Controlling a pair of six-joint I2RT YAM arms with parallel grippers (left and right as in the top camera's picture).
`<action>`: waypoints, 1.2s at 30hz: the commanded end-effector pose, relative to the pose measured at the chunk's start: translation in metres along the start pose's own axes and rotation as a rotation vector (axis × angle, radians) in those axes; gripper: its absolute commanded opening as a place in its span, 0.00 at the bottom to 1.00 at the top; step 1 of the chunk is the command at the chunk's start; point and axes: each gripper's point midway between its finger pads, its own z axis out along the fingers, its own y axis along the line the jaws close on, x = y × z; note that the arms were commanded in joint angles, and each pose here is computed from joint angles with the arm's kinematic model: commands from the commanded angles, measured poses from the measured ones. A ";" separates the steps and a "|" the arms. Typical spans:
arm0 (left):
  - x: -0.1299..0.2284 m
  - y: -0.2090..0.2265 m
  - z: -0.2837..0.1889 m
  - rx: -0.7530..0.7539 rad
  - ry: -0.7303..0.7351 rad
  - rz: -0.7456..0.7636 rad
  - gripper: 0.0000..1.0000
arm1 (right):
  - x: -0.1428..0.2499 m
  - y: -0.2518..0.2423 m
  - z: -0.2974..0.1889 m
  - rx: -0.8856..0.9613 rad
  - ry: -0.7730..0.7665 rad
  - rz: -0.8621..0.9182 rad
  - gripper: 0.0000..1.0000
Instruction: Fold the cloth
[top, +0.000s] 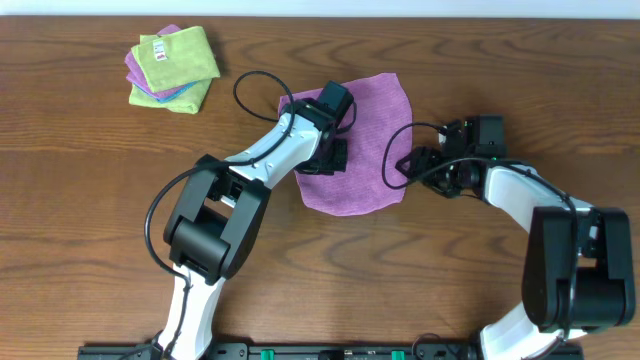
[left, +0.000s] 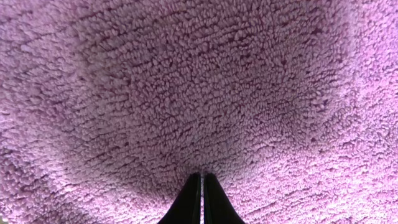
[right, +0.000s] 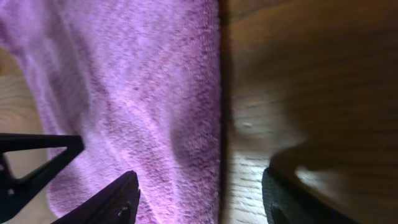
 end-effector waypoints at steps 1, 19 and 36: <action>0.012 0.018 0.024 -0.062 0.062 0.009 0.06 | 0.025 -0.003 0.012 -0.012 0.065 0.049 0.63; -0.006 0.062 0.018 -0.115 0.038 -0.081 0.06 | -0.027 0.142 0.000 -0.485 -0.118 -0.091 0.56; -0.017 0.100 0.012 -0.106 0.037 -0.179 0.06 | -0.036 0.148 0.058 -0.280 -0.262 -0.109 0.54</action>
